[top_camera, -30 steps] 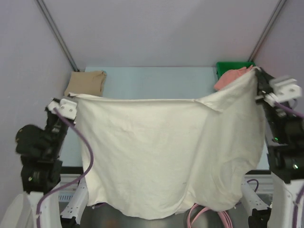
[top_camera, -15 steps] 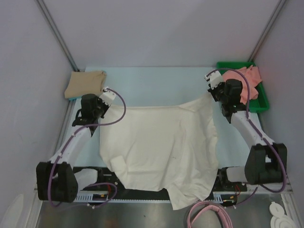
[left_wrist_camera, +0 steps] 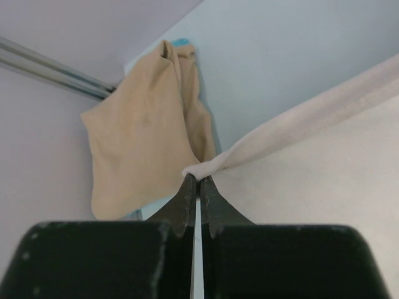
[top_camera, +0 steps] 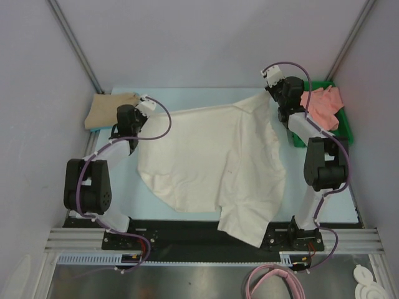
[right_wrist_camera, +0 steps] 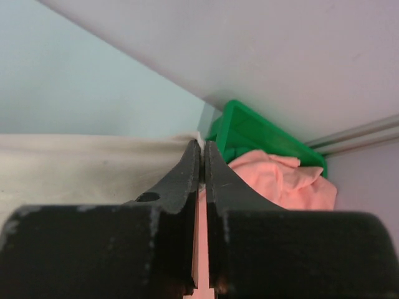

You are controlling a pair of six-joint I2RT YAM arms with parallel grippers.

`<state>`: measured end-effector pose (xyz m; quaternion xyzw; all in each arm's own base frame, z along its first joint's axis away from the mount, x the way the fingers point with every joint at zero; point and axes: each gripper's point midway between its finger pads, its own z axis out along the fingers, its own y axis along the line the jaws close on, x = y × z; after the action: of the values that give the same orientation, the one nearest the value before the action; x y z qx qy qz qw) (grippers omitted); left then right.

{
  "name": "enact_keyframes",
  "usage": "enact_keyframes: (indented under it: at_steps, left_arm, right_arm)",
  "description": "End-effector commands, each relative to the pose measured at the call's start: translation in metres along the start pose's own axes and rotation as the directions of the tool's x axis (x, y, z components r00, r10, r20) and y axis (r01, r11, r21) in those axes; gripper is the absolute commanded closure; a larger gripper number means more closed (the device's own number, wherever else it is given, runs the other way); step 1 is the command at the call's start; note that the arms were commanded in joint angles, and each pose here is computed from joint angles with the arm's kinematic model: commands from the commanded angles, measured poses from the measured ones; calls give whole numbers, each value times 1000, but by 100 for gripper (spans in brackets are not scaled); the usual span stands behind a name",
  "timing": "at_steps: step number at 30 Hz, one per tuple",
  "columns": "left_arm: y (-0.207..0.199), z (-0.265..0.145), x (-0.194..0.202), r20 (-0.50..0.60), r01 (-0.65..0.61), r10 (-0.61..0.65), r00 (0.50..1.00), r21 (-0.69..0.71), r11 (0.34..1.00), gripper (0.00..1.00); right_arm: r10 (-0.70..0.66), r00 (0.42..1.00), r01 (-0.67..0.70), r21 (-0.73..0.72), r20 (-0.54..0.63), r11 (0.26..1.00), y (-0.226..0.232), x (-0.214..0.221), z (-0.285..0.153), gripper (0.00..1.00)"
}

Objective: Fold and stack the t-shirts
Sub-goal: Flatten the tshirt out

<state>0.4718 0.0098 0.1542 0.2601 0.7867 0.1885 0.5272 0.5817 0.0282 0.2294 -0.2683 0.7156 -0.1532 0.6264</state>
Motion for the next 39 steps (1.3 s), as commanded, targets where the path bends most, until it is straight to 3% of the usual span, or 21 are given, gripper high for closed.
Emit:
enact_keyframes:
  at_steps: [1,8,11,16,17,19,20,24,26,28,32,34,39]
  left_arm:
    - [53,13,-31,92,-37,56,994,-196,980,100]
    - [76,24,-59,200,-175,267,943,-384,907,100]
    - [79,16,-77,236,-179,305,923,-438,881,100]
    - [86,-19,-104,311,-85,245,918,-449,890,100]
    - [98,-42,-121,368,-19,204,907,-450,893,99]
    - [92,-55,-124,358,6,133,924,-361,933,100]
    - [102,-82,-139,414,93,57,908,-335,938,100]
    - [95,-146,-165,494,164,-52,868,-187,969,100]
    - [106,-194,-188,564,208,-77,822,-170,963,99]
    - [110,-225,-199,579,225,-105,809,-140,964,100]
    - [129,-298,-212,630,235,-93,771,-145,961,100]
    - [131,-317,-209,619,222,-84,781,-148,964,100]
    - [150,-402,-220,697,225,-36,716,-181,957,99]
  right_arm:
    - [-40,998,32,143,56,989,-40,-21,17,100]
    - [-43,998,38,131,36,991,-19,-9,34,100]
    - [-50,998,45,150,32,988,-18,-12,33,100]
    - [29,998,-41,186,64,982,-54,-36,7,100]
    - [87,990,-108,193,110,975,-70,-58,-11,100]
    - [147,983,-164,168,111,972,-85,-67,-31,100]
    - [187,972,-207,145,141,967,-89,-81,-43,100]
    - [217,937,-255,111,274,961,-117,-155,-130,100]
    - [220,930,-260,102,294,960,-121,-171,-162,100]
    - [202,917,-263,138,345,955,-140,-193,-216,100]
    - [130,889,-242,210,438,947,-157,-231,-310,100]
    - [85,877,-233,263,474,936,-163,-243,-362,100]
    - [-37,811,-212,351,584,912,-172,-277,-467,100]
